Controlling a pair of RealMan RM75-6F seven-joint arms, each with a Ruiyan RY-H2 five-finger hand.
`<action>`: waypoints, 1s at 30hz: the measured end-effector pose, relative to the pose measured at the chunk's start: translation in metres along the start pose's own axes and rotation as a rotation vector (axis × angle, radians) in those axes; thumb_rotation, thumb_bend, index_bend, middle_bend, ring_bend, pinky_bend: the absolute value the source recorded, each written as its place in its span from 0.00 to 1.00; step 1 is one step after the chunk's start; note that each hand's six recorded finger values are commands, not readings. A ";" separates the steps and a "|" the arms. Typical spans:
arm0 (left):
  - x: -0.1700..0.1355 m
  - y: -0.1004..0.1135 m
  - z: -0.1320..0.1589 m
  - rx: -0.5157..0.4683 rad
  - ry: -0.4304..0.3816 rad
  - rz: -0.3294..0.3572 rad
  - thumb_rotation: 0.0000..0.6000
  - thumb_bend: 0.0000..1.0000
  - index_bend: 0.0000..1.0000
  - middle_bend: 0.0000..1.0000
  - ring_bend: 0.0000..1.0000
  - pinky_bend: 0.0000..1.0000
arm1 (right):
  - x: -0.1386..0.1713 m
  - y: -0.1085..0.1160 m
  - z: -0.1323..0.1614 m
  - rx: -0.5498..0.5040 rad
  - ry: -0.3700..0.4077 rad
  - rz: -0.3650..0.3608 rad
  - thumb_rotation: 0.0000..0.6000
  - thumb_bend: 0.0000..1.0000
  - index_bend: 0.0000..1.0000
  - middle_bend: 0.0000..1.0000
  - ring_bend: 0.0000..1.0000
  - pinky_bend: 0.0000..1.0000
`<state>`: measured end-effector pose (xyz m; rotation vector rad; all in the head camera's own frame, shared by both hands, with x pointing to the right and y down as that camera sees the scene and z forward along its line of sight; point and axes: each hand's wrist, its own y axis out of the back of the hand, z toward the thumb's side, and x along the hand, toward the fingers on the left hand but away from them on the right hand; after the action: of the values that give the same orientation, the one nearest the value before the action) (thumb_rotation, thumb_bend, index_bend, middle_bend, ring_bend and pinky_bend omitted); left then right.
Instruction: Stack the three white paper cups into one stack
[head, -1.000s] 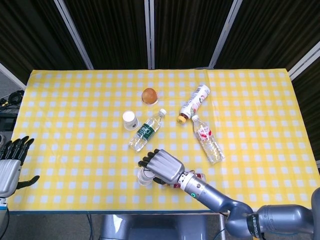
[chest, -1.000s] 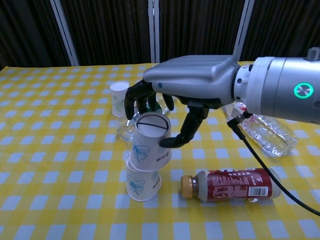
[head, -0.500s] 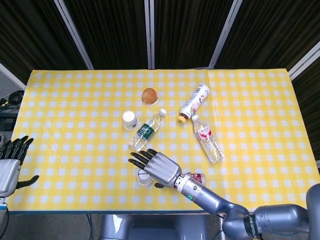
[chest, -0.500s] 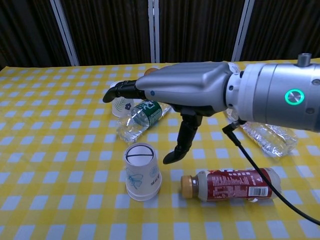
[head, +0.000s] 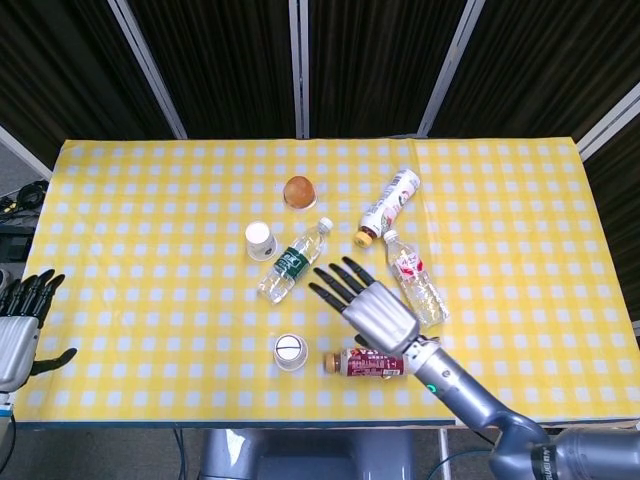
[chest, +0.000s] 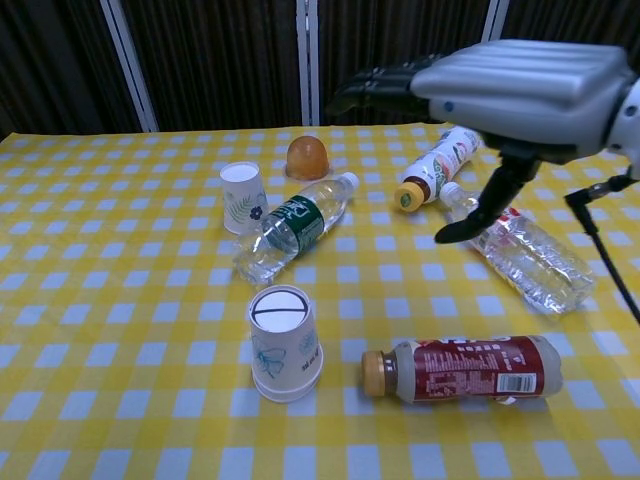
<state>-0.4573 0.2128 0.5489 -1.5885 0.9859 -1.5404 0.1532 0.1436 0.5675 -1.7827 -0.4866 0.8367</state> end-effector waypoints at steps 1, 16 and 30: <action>0.002 0.000 0.001 0.001 -0.003 0.001 1.00 0.00 0.00 0.00 0.00 0.00 | 0.011 0.002 -0.013 0.001 -0.029 -0.032 1.00 0.00 0.00 0.00 0.00 0.00; 0.072 0.010 0.043 0.006 -0.124 -0.039 1.00 0.00 0.00 0.00 0.00 0.00 | 0.149 -0.017 -0.102 -0.054 -0.361 -0.134 1.00 0.00 0.00 0.00 0.00 0.00; 0.179 -0.001 0.153 0.104 -0.383 -0.067 1.00 0.00 0.08 0.01 0.01 0.04 | 0.174 -0.021 -0.117 0.027 -0.497 -0.032 1.00 0.00 0.00 0.00 0.00 0.00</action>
<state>-0.3043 0.0514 0.6255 -1.7701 0.6368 -1.2421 0.3576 0.1933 0.5567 -1.5311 -0.8172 1.2633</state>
